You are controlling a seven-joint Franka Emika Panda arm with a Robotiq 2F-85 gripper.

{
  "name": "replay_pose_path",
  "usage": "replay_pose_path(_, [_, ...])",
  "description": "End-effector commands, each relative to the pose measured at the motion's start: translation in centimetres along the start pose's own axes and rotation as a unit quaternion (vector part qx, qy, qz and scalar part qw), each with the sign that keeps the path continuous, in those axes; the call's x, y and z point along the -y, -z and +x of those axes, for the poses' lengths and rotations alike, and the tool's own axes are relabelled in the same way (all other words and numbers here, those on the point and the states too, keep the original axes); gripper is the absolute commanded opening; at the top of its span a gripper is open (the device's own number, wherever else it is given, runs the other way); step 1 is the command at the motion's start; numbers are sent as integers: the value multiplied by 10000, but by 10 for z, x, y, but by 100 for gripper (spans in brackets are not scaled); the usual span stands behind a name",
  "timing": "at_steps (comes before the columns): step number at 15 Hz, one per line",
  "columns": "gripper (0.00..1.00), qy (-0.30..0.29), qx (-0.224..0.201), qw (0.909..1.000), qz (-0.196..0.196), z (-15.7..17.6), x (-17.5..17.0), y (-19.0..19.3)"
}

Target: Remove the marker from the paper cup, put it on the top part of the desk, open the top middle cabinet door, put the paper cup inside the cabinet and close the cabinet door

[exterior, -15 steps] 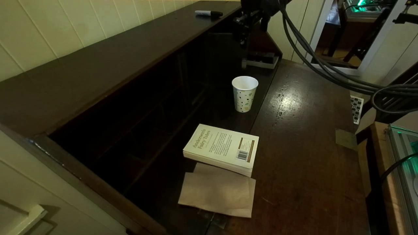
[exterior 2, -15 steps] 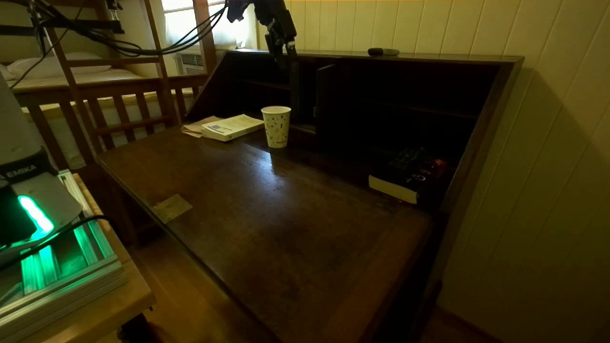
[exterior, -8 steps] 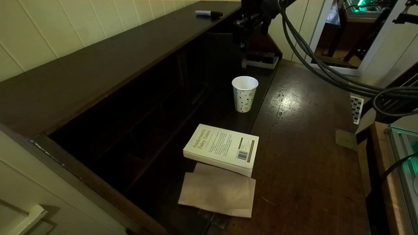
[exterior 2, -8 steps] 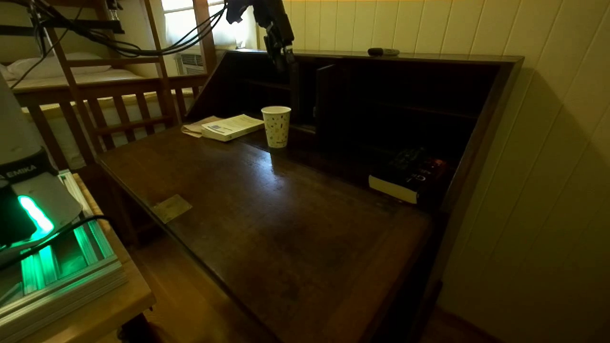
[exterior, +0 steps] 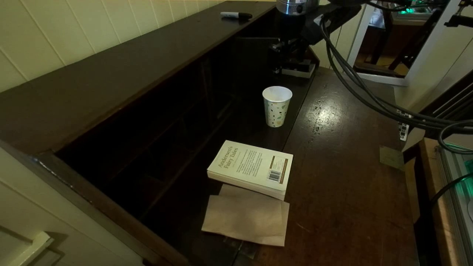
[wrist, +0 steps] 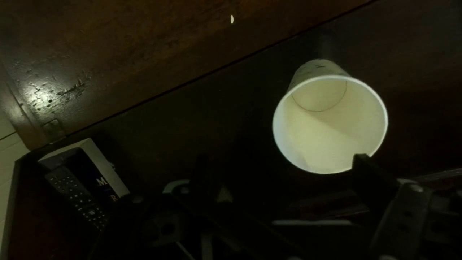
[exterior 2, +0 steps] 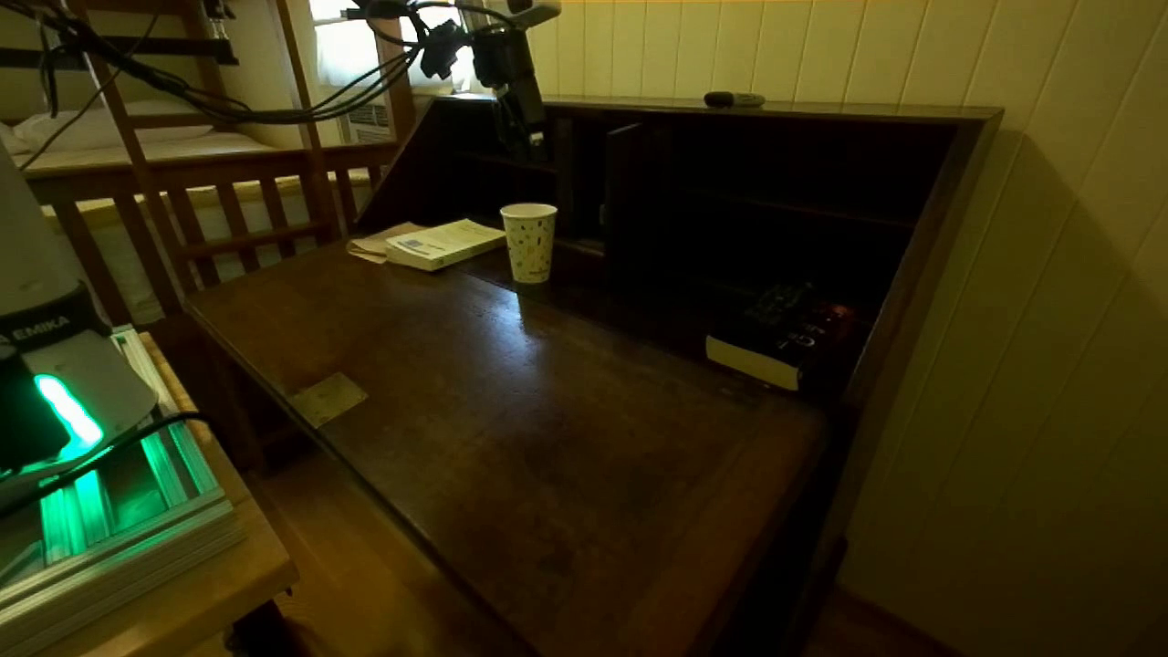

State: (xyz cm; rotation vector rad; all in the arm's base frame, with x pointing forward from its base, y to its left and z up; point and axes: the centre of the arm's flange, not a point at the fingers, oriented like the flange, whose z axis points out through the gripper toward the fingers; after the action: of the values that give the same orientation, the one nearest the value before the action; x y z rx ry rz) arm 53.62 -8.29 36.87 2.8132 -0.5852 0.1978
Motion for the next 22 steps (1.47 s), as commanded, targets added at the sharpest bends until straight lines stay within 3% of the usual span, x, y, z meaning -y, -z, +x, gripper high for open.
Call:
replay_pose_path(1, [100, 77, -325, 9993, 167, -16, -11, -15])
replay_pose_path(6, [100, 196, -478, 9979, 383, -18, -11, -34])
replay_pose_path(14, [98, 517, -480, 9966, 416, -14, -1, -58])
replay_pose_path(16, [76, 613, -466, 9962, 404, -12, 3, -65])
replay_pose_path(22, [33, 670, -396, 9963, 361, -7, 17, -83])
